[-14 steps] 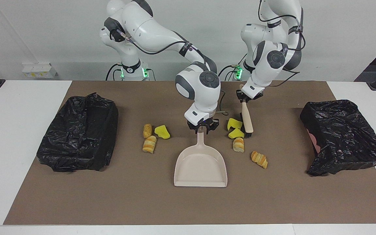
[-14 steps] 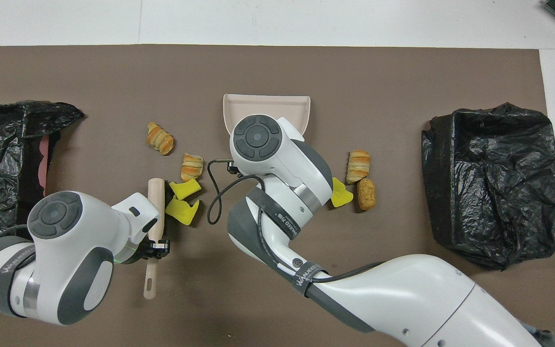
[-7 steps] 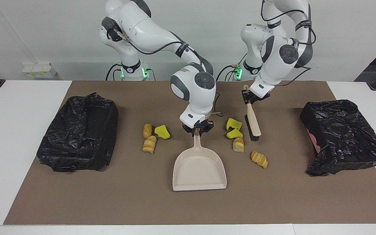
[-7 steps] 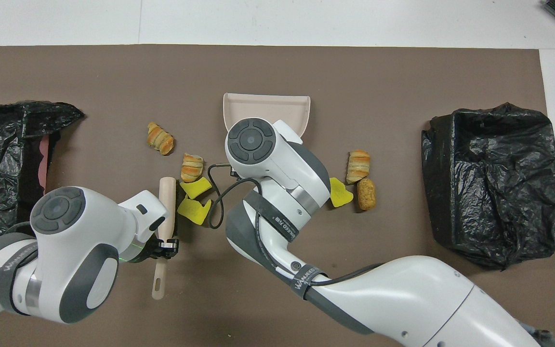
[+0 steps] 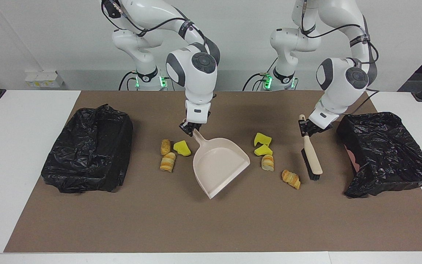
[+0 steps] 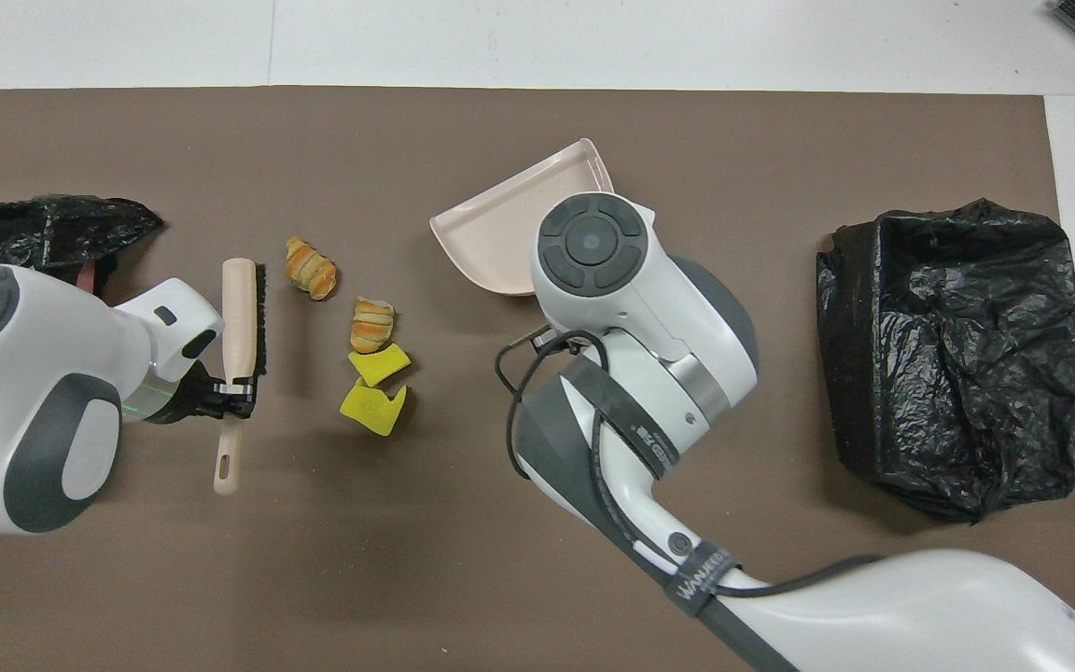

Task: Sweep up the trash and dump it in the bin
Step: 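Lift the dustpan with the right gripper while the left gripper raises the brush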

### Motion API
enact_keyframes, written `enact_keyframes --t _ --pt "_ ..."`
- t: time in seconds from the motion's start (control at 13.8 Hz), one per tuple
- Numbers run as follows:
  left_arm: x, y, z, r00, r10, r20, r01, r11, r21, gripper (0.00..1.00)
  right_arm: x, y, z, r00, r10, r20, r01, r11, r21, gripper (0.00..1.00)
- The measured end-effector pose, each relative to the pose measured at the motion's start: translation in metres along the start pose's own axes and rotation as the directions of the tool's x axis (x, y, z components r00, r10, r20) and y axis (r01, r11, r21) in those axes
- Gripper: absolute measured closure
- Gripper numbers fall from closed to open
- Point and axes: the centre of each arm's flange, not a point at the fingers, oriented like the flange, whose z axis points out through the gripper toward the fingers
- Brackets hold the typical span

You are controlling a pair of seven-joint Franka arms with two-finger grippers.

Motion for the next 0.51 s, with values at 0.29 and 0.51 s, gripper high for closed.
enact_keyframes --t 0.29,0.51 --pt "0.029 0.006 0.03 0.986 0.163 0.031 -0.164 0.986 0.012 0.75 -0.001 -0.023 0.028 0.985 -0.17 -0.004 0.17 0.985 -0.001 0.69" --pt "0.025 0.035 0.032 0.971 0.23 0.069 -0.231 0.973 0.009 0.75 0.004 -0.049 0.043 0.975 -0.22 -0.01 0.22 0.976 -0.001 0.69"
